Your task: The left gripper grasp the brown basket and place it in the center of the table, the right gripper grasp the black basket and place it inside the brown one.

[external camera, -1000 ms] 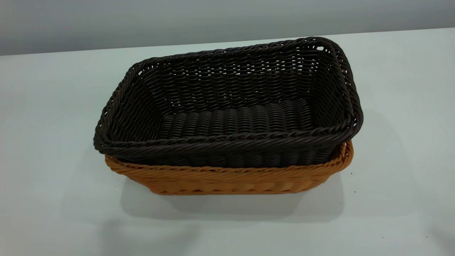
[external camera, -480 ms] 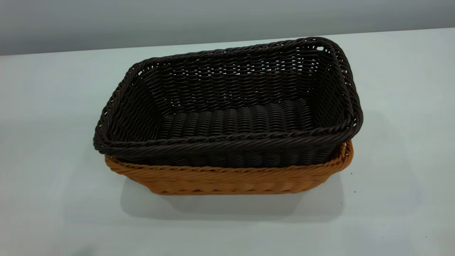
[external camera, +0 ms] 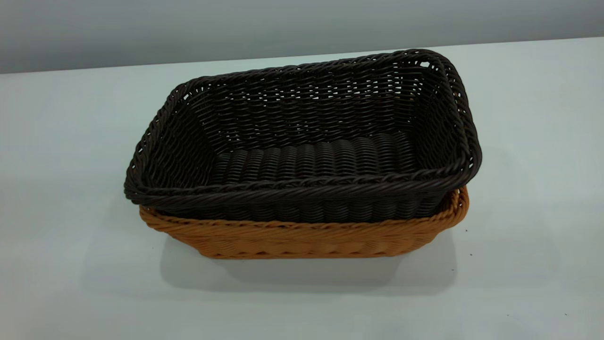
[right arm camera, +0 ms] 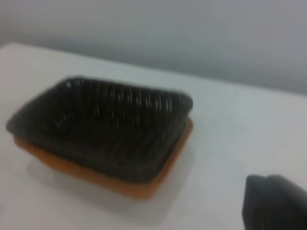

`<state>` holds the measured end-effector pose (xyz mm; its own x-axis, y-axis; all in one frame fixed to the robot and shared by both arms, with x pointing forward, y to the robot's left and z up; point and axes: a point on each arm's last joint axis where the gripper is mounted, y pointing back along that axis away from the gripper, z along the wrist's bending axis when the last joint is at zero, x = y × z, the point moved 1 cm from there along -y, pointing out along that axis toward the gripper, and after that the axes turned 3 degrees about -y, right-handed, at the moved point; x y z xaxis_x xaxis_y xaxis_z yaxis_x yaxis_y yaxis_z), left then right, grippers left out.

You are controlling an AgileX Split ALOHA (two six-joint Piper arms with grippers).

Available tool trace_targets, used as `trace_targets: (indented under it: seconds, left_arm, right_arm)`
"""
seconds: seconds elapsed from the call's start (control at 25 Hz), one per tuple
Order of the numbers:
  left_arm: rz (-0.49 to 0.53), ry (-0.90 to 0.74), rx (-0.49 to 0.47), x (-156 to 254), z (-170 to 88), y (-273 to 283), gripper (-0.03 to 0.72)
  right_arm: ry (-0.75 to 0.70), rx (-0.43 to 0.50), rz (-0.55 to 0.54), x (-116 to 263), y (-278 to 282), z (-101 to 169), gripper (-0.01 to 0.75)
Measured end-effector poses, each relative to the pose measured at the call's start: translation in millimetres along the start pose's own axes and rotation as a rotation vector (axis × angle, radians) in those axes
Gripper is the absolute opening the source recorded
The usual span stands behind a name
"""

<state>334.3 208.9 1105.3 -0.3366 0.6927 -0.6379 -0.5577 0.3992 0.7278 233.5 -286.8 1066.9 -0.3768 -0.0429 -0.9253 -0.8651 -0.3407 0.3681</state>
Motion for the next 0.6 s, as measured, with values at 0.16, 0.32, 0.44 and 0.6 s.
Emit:
trace_targets:
  seconds: [0.16,0.32,0.44,0.6]
  left_arm:
    - [0.088,0.027,0.047,12,-7,-7,-0.001]
    - [0.139,0.044,0.094,24,-14,-13,-0.001]
    - [0.171,0.053,0.15,38,-22,-13,-0.001]
    - [0.218,0.058,0.24,66,-34,-8,-0.001]
  right_arm:
    - [-0.021,0.001,0.058,12,-12,-2,0.003]
    - [-0.021,0.003,0.089,17,-14,-2,0.003]
    - [-0.019,0.008,0.096,17,-15,-3,0.003]
    - [0.001,0.015,0.098,18,-14,-4,0.003]
